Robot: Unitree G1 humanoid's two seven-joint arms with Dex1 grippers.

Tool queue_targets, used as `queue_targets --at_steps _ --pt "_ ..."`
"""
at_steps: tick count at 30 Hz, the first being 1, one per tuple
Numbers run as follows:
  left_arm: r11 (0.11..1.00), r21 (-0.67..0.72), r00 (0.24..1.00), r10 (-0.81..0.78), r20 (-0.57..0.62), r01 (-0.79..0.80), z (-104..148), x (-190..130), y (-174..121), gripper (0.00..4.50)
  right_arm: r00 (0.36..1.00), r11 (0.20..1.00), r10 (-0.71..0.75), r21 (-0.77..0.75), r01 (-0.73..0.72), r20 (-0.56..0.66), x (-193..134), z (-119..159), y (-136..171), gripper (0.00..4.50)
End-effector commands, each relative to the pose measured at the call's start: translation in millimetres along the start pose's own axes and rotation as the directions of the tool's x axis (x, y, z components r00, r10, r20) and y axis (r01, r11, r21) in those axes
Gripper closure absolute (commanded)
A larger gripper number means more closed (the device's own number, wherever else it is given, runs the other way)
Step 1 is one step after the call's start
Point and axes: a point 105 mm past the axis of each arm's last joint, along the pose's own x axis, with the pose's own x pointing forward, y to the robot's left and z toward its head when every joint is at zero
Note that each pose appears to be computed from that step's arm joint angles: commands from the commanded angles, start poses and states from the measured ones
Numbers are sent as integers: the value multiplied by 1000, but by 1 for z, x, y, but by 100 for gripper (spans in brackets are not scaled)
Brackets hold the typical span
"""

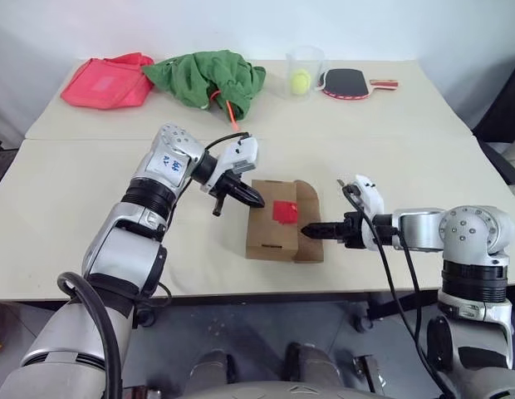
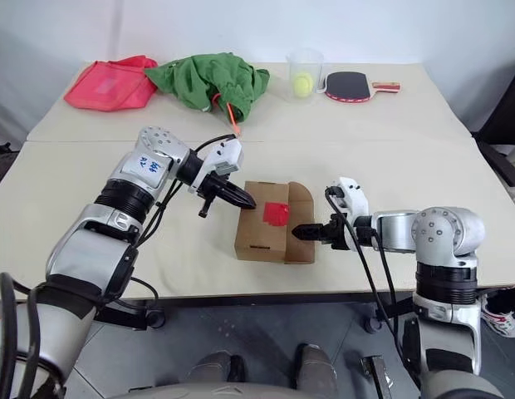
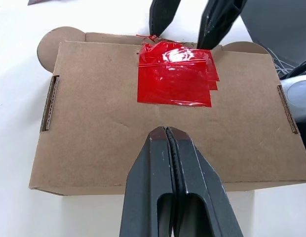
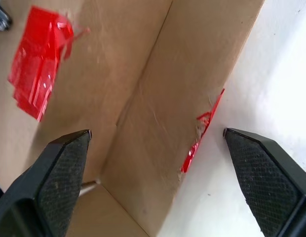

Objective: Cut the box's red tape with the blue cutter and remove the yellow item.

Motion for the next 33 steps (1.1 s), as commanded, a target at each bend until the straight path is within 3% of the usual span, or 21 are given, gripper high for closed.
queue_targets --at_steps 1,10,14,19,25,33 --pt "1000 -24 999 -6 -33 5 -10 3 -2 448 997 996 75 59 -73 -29 13 -4 6 0" --pt "999 -32 999 4 -32 -5 -11 1 -2 448 988 984 148 107 -144 -37 22 0 14 0" --pt "999 -34 999 8 -32 -9 -12 0 -2 450 987 985 155 83 -151 -44 20 -4 16 83" --pt "999 -39 1000 12 -29 -13 -12 -1 -2 450 989 991 133 41 -130 -70 16 -12 14 255" --pt "999 -45 1000 1 -24 -2 -13 2 -4 450 991 992 129 0 -129 -26 10 3 19 446" --pt "999 -53 1000 -13 -23 11 -16 4 -7 450 990 985 140 -100 -138 18 -3 22 35 446"
